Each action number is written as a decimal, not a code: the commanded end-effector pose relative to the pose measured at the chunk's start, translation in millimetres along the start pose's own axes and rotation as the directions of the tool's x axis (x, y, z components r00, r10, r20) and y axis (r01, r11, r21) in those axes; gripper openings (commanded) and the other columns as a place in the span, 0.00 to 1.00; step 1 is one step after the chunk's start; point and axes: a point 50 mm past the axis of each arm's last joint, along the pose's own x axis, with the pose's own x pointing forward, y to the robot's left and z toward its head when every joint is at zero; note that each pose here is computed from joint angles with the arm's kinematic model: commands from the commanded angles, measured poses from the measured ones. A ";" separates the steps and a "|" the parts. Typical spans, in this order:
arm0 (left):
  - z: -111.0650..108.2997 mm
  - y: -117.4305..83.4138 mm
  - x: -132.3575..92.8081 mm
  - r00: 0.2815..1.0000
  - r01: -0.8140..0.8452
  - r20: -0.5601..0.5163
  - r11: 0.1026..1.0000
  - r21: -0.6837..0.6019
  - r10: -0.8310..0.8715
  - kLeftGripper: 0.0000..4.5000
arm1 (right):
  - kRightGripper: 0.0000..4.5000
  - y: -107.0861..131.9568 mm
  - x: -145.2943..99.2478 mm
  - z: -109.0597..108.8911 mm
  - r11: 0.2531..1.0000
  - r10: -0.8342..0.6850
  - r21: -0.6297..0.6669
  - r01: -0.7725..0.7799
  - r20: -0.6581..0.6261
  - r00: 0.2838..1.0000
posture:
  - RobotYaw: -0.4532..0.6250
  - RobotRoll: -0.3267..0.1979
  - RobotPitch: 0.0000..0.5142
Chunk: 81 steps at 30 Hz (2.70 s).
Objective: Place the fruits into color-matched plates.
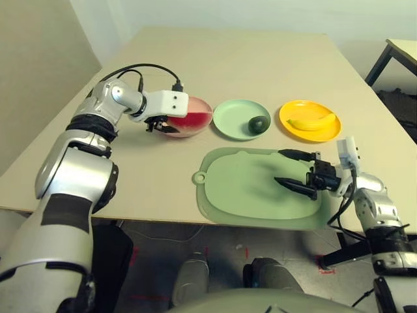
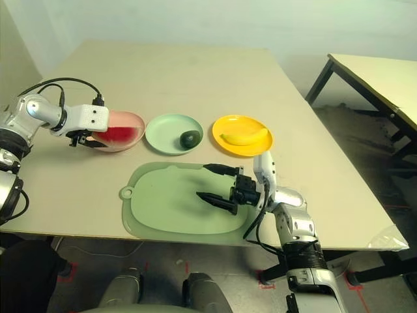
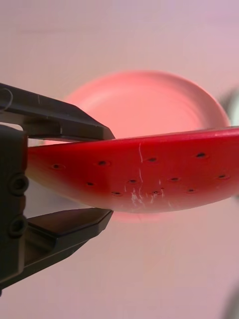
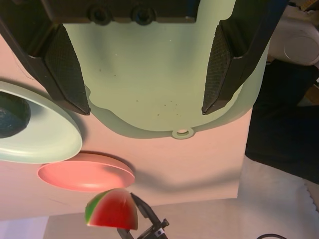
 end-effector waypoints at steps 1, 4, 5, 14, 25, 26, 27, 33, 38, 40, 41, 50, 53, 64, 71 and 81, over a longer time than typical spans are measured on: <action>-4.2 0.2 7.1 0.995 -0.067 -0.071 0.997 -0.032 0.065 0.44 | 1.00 2.9 0.1 1.7 1.000 0.001 -0.001 -0.001 0.007 1.000 | 0.43 0.62 0.04; -7.6 -3.4 13.1 0.991 -0.085 -0.114 0.994 -0.066 0.077 0.44 | 1.00 5.4 0.2 0.8 1.000 0.007 -0.001 -0.007 0.002 1.000 | 0.43 0.62 0.03; -8.8 -4.8 14.3 0.989 -0.082 -0.125 0.994 -0.069 0.073 0.44 | 1.00 6.0 0.2 0.7 1.000 0.009 -0.001 -0.009 0.001 1.000 | 0.43 0.62 0.03; -12.1 -14.5 23.4 0.989 -0.079 -0.133 0.990 -0.117 0.063 0.61 | 1.00 9.2 -2.7 1.5 1.000 -0.001 -0.005 0.001 -0.005 1.000 | 0.41 0.62 0.01; -9.4 -5.2 15.2 0.989 -0.124 -0.093 0.986 -0.111 0.114 1.00 | 1.00 4.6 -2.0 2.7 1.000 -0.014 -0.004 0.014 -0.019 1.000 | 0.43 0.62 0.01; -8.4 -2.8 13.1 0.989 -0.134 -0.081 0.984 -0.115 0.125 1.00 | 1.00 2.8 -2.3 2.7 1.000 -0.020 -0.006 0.020 -0.022 1.000 | 0.43 0.62 0.01; -7.4 -0.3 10.7 0.988 -0.146 -0.062 0.981 -0.124 0.140 1.00 | 1.00 0.6 -2.7 2.9 1.000 -0.029 -0.007 0.029 -0.023 0.999 | 0.44 0.62 0.01; -2.5 12.2 -5.1 0.965 -0.209 0.102 0.943 -0.258 0.242 1.00 | 1.00 -8.4 -5.2 4.9 0.996 -0.093 -0.012 0.093 -0.019 0.995 | 0.45 0.62 0.03; -8.1 12.8 -18.1 0.901 -0.236 0.237 0.868 -0.436 0.364 1.00 | 1.00 -16.8 -14.1 6.8 0.980 -0.198 -0.015 0.198 -0.023 0.980 | 0.46 0.62 0.06; -14.9 6.1 -21.9 0.850 -0.249 0.276 0.804 -0.540 0.449 1.00 | 1.00 -19.6 -22.4 5.0 0.966 -0.258 -0.017 0.257 -0.040 0.965 | 0.46 0.62 0.08; -19.5 -0.5 -23.6 0.817 -0.259 0.284 0.759 -0.597 0.502 1.00 | 1.00 -21.5 -28.1 3.5 0.955 -0.298 -0.016 0.297 -0.049 0.953 | 0.47 0.62 0.08; -31.9 -94.2 -32.6 0.573 -0.249 0.082 0.268 -0.931 0.815 1.00 | 1.00 -30.6 -100.6 -13.1 0.744 -0.661 0.048 0.666 -0.090 0.745 | 0.49 0.62 0.12; -34.1 -113.5 -34.6 0.528 -0.256 -0.046 0.107 -0.961 0.848 1.00 | 1.00 -31.8 -126.6 -17.1 0.654 -0.747 0.050 0.755 -0.114 0.655 | 0.49 0.62 0.13; -35.2 -137.8 -37.4 0.545 -0.290 -0.144 0.025 -0.957 0.826 1.00 | 1.00 -39.8 -167.5 -18.4 0.435 -0.890 0.031 0.900 -0.132 0.436 | 0.51 0.62 0.16; -37.9 -137.7 -44.4 0.545 -0.301 -0.150 0.026 -0.953 0.825 1.00 | 1.00 -39.6 -169.2 -19.2 0.429 -0.894 0.035 0.903 -0.128 0.429 | 0.51 0.62 0.17; -35.6 -136.8 -39.4 0.557 -0.293 -0.138 0.038 -0.955 0.819 1.00 | 1.00 -40.8 -169.3 -18.9 0.420 -0.899 0.038 0.907 -0.121 0.421 | 0.51 0.62 0.15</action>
